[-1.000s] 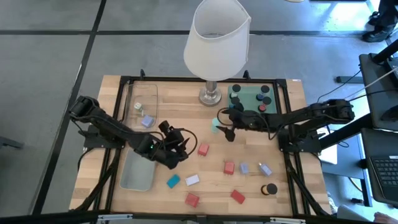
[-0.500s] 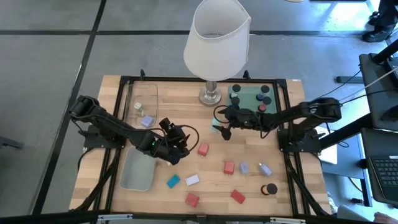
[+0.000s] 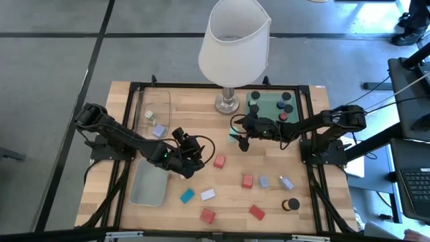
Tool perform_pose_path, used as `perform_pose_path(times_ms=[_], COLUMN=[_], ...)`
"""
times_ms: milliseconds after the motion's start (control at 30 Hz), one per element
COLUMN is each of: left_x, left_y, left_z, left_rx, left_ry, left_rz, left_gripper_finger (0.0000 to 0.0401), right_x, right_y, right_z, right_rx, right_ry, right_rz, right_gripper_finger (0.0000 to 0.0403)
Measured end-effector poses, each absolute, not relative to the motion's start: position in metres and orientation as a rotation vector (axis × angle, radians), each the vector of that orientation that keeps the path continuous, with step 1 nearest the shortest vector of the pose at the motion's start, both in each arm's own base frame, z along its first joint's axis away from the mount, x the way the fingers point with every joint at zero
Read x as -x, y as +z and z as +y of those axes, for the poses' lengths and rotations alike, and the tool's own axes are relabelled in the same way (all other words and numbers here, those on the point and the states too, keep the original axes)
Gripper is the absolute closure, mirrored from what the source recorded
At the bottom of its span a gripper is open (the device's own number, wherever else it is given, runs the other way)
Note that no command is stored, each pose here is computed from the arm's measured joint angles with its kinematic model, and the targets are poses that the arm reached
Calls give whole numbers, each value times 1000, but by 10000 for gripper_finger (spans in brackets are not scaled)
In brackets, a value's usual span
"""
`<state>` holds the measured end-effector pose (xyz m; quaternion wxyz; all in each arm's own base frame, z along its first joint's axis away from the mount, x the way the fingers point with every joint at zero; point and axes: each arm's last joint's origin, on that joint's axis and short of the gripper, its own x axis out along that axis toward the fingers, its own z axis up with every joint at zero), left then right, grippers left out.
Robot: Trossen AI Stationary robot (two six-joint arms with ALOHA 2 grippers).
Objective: Pick & Place Office items
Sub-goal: Put the light blue hour glass into the green bin
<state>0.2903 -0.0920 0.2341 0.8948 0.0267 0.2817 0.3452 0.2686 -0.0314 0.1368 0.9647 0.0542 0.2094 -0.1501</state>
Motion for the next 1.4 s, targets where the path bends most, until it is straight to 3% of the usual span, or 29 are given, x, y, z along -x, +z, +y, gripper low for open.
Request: perform_pose_path(times_ms=[300, 633, 900, 1167, 1400], left_x=[-290, -290, -289, -289, -289], left_y=[235, 235, 235, 235, 235], left_z=[-91, -91, -91, -91, -91], left_rx=[-68, -73, -79, -67, -60], left_ry=[747, 758, 759, 761, 762], left_rz=[561, 556, 562, 559, 557], left_gripper_finger=[185, 190, 198, 205, 205], right_x=[-269, -268, -255, -210, -172], right_y=[137, 140, 178, 225, 241], right_z=[-31, -32, -30, -31, -33], right_rx=[-171, -218, -206, -159, -169], right_ry=[-317, -334, -329, -494, -703], right_rz=[414, 391, 291, 237, 234], right_gripper_finger=[201, 201, 201, 201, 201])
